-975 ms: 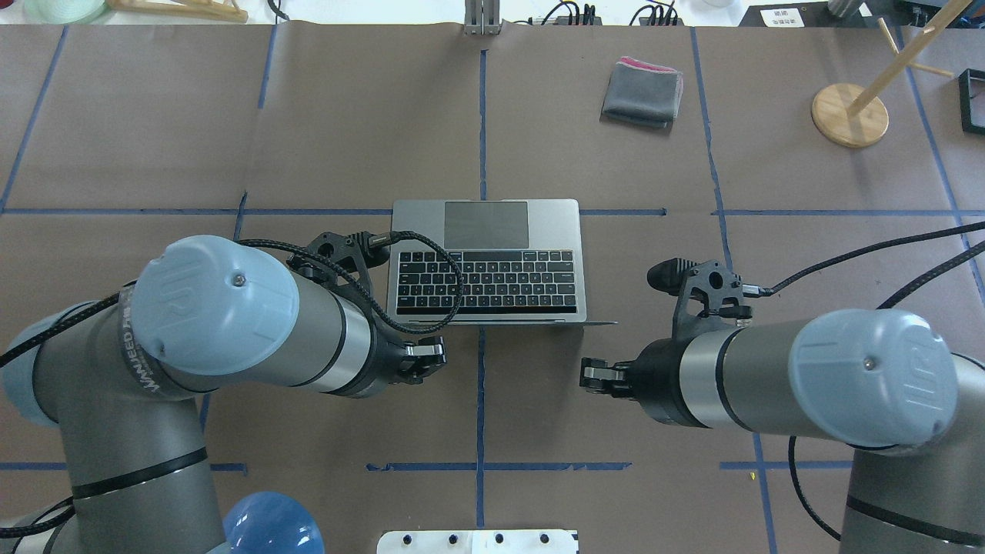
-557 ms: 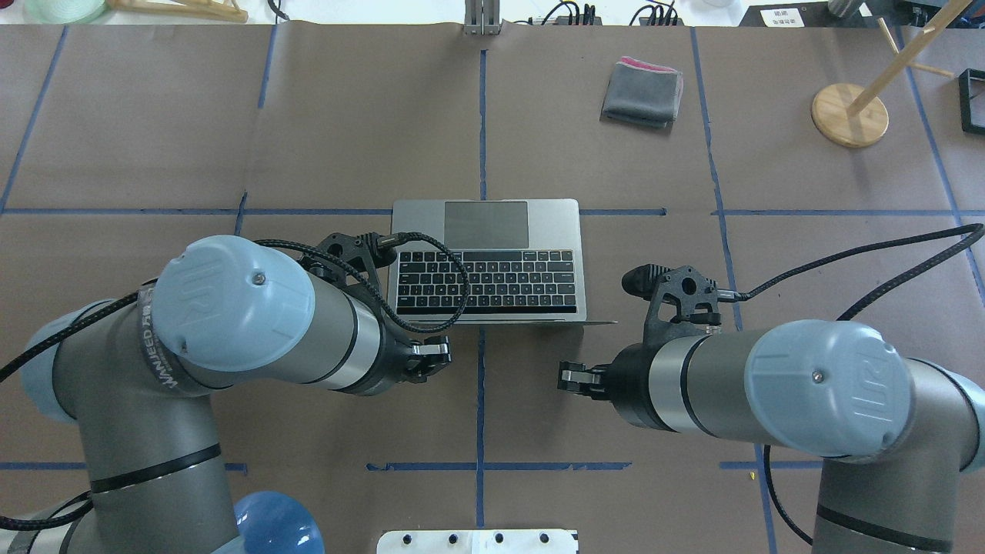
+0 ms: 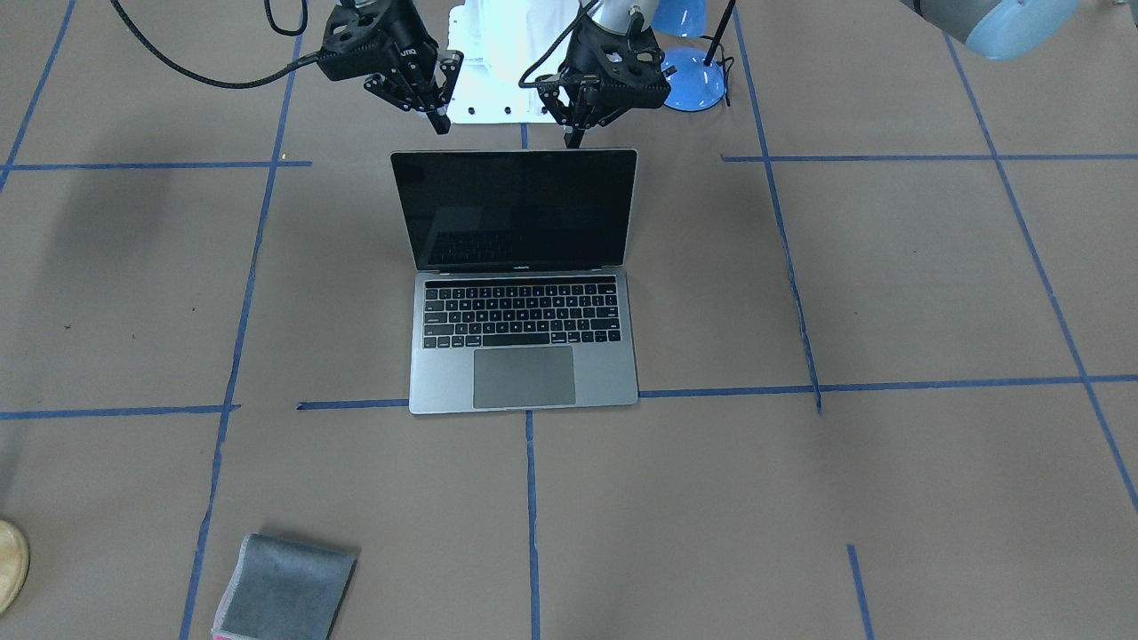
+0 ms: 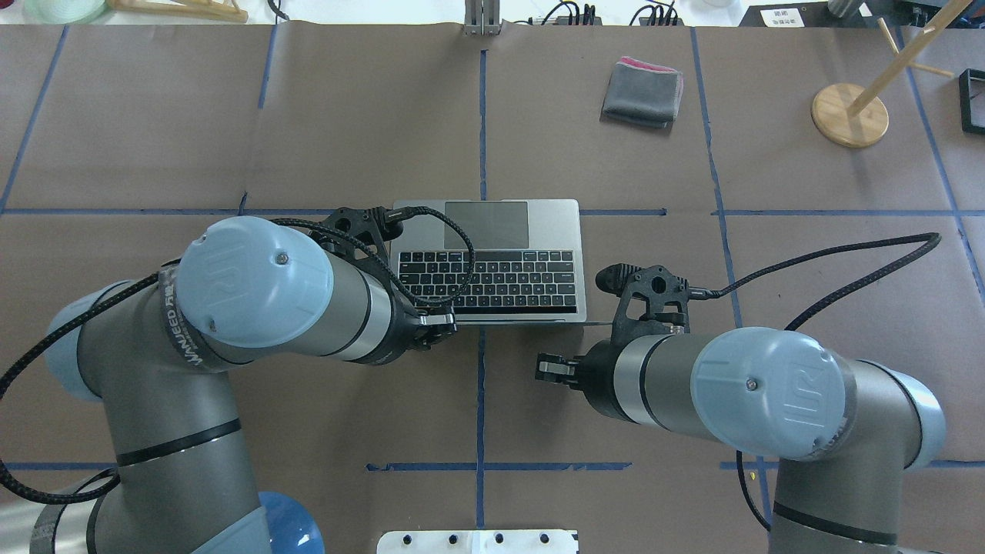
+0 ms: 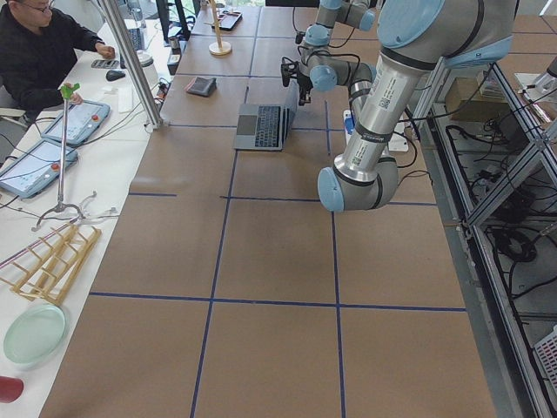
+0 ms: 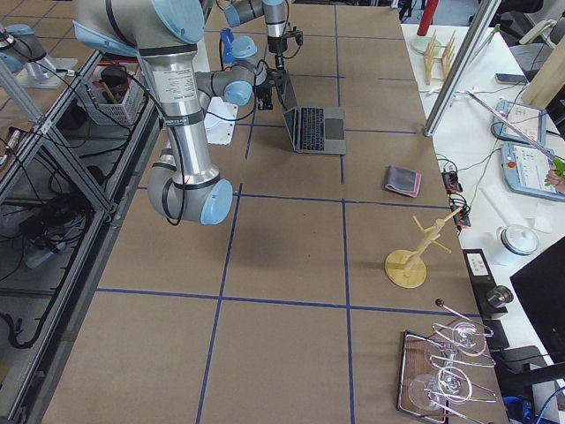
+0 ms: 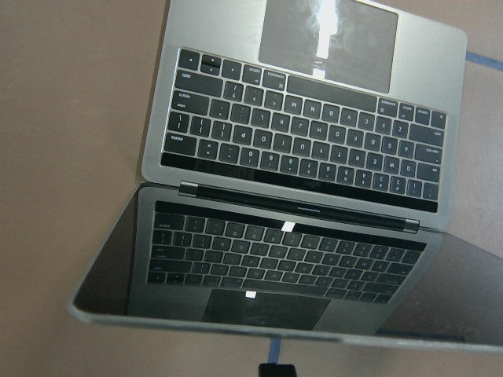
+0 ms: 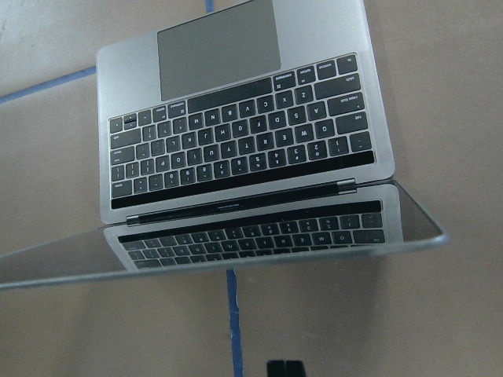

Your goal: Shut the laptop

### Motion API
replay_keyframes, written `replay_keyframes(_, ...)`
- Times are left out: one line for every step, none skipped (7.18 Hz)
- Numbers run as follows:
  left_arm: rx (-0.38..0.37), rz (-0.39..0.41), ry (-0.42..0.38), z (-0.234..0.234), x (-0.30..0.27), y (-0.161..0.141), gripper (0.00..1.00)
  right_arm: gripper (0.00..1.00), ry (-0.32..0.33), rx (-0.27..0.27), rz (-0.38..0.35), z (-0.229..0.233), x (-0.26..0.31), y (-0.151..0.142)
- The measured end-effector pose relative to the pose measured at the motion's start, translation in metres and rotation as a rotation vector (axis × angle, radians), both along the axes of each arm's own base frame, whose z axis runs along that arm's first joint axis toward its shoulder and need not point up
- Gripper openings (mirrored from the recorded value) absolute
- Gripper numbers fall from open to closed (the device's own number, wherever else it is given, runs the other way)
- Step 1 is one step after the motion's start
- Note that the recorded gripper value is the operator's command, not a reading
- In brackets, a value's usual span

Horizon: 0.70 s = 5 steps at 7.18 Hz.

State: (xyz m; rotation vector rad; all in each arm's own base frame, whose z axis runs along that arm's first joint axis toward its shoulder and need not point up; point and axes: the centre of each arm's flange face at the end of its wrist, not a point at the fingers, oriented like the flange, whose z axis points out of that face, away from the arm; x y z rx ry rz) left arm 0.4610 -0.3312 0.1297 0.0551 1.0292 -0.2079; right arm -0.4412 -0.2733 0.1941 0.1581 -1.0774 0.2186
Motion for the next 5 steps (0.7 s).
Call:
replay_keyframes(0.012, -0.014, -0.003, 0.0, -0.005, -0.01, 0.0, 0.0, 0.007, 0.007, 0.017, 0.001, 0.0, -0.008)
replay_keyframes(0.019, -0.028, -0.007, -0.001, -0.009, -0.02, 0.0, 0.0, 0.013, 0.012, 0.041, 0.001, 0.001, -0.022)
replay_keyframes(0.022, -0.042, -0.014, -0.003, -0.008, -0.032, 0.0, 0.0, 0.023, 0.017, 0.068, 0.0, -0.002, -0.041)
replay_keyframes(0.024, -0.058, -0.019, -0.003, -0.005, -0.045, 0.0, 0.0, 0.038, 0.023, 0.091, -0.002, -0.008, -0.061)
replay_keyframes(0.025, -0.076, -0.02, -0.002, -0.003, -0.059, 0.0, 0.0, 0.055, 0.031, 0.114, -0.002, -0.009, -0.082)
